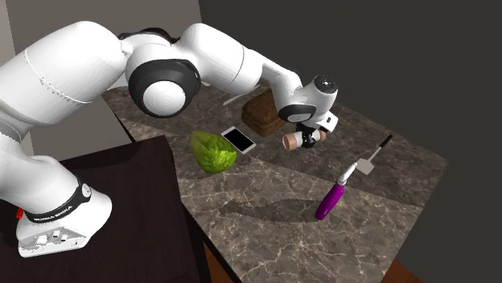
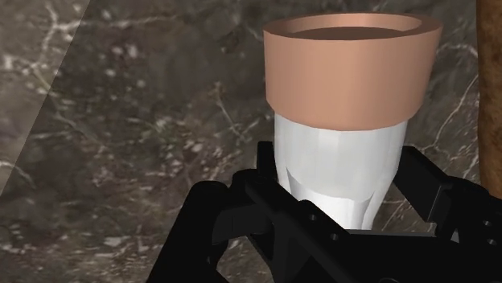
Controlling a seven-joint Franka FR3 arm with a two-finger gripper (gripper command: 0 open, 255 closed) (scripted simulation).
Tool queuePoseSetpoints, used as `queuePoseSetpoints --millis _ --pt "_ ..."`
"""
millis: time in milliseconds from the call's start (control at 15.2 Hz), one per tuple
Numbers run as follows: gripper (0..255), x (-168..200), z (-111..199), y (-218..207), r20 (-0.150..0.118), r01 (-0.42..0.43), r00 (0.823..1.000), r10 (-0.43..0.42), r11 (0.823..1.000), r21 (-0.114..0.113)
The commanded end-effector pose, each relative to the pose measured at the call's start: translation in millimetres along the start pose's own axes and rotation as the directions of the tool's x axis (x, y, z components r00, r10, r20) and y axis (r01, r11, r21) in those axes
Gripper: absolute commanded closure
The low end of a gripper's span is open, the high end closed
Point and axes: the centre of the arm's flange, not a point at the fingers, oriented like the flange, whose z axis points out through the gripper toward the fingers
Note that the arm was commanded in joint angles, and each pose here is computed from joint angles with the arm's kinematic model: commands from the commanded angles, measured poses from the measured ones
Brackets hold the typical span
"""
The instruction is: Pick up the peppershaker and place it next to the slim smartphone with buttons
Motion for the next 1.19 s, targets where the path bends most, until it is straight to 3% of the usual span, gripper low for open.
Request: queuePoseSetpoints --millis 0,1122 --pt "255 -0.2 0.4 0.2 0.001 0.0 1.0 0.0 1.0 0.0" --pt "255 5.3 -75.8 -20.9 0.001 0.0 1.0 0.0 1.0 0.0"
